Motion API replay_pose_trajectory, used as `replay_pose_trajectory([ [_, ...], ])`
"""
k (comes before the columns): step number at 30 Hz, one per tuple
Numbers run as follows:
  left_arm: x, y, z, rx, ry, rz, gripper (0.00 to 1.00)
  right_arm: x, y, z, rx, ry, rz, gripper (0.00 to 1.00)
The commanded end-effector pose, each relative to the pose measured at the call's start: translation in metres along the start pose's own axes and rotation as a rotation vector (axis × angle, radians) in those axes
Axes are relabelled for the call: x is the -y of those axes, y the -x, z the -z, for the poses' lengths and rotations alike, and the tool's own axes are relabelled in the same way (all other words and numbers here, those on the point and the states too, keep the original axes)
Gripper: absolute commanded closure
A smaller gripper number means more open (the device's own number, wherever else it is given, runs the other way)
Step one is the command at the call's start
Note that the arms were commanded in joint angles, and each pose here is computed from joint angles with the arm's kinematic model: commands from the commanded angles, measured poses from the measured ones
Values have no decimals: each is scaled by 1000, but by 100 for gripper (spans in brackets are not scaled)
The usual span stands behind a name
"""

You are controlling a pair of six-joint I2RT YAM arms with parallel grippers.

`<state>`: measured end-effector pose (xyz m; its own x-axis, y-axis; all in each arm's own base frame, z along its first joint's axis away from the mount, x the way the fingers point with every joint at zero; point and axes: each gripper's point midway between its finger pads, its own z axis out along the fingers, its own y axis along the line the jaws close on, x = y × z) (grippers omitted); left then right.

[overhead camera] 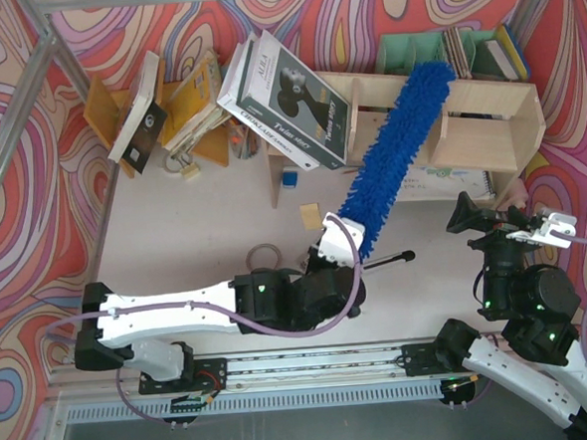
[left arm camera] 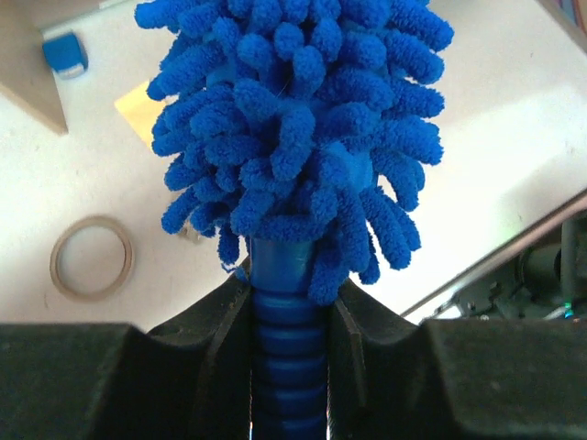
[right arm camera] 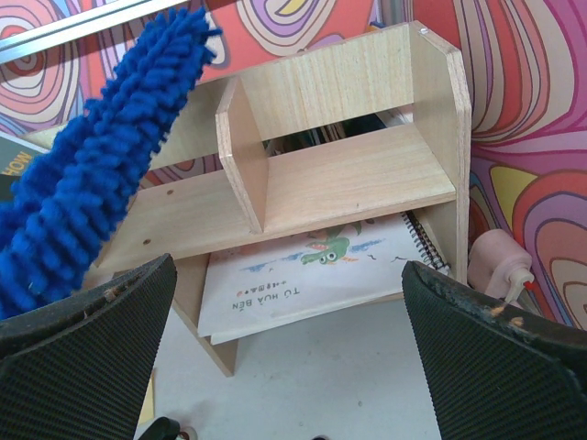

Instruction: Dust the bookshelf with a duster

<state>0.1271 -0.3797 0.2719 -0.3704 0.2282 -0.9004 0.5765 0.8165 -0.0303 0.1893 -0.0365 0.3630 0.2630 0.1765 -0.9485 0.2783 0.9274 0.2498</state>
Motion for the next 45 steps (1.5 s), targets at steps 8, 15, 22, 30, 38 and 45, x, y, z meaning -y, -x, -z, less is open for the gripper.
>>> replay_pose_trajectory([
  [8, -23, -48, 62, -100, 81, 36, 100, -1, 2, -3, 9, -18, 11, 1],
  [15, -10, -59, 54, -119, 47, 3, 100, 1, -1, -2, -3, -21, 17, 1],
  [22, -4, -54, 46, -105, 74, -3, 100, 0, -7, -2, -20, -21, 37, 1],
  [30, 9, -63, 37, -175, 64, -74, 100, 0, -8, -3, -40, -31, 40, 1],
  [38, 6, -75, 37, -216, 76, -94, 100, 2, -6, -1, -28, -27, 21, 1],
  [45, 21, -32, 45, -82, -57, -35, 100, -2, -7, -2, -34, -13, 21, 1],
])
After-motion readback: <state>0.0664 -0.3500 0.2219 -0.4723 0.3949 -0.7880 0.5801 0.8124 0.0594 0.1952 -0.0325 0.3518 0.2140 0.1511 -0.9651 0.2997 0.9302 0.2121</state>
